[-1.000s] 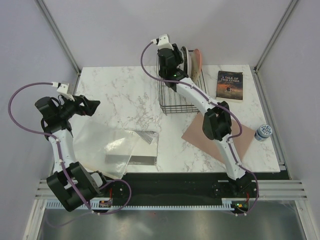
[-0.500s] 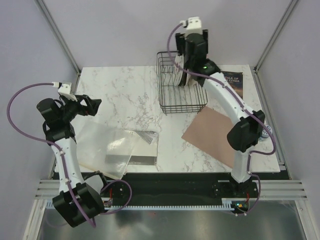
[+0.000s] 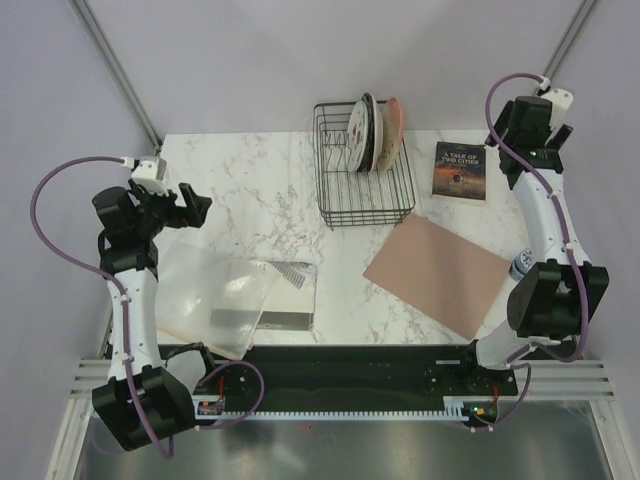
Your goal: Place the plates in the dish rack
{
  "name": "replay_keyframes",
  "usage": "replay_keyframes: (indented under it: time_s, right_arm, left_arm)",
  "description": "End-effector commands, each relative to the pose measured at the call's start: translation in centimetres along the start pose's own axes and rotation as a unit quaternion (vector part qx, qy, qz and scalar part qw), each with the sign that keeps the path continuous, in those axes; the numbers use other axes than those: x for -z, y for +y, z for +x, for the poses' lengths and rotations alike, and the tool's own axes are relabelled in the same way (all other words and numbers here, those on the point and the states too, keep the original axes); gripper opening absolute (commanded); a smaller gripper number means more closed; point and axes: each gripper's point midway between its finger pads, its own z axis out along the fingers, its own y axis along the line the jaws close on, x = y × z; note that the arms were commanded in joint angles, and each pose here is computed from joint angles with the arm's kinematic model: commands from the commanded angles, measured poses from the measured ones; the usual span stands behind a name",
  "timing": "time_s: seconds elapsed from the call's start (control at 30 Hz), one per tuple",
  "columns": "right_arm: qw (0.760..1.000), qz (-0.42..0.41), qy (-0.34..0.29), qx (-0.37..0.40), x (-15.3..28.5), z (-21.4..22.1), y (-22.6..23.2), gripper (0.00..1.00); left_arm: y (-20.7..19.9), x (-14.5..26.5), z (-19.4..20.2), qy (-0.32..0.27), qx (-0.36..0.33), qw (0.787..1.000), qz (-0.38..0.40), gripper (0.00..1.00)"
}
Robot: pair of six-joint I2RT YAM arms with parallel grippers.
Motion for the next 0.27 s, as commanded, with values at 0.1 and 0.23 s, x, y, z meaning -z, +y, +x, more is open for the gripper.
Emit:
replay_keyframes:
  time_s: [0.1, 0.23]
  right_arm:
    - [0.997, 0.044, 0.049, -0.034, 2.1, 2.4, -4.3, 0.98]
    - [0.997, 0.040, 0.057, -0.033, 2.1, 3.8, -4.5, 0.98]
  left_arm:
    - [0.4, -1.7, -0.3, 0.019, -0.016, 1.000, -0.019, 1.00]
    - [0.0, -3.0, -0.4, 0.029, -0.019, 0.999, -0.004, 1.00]
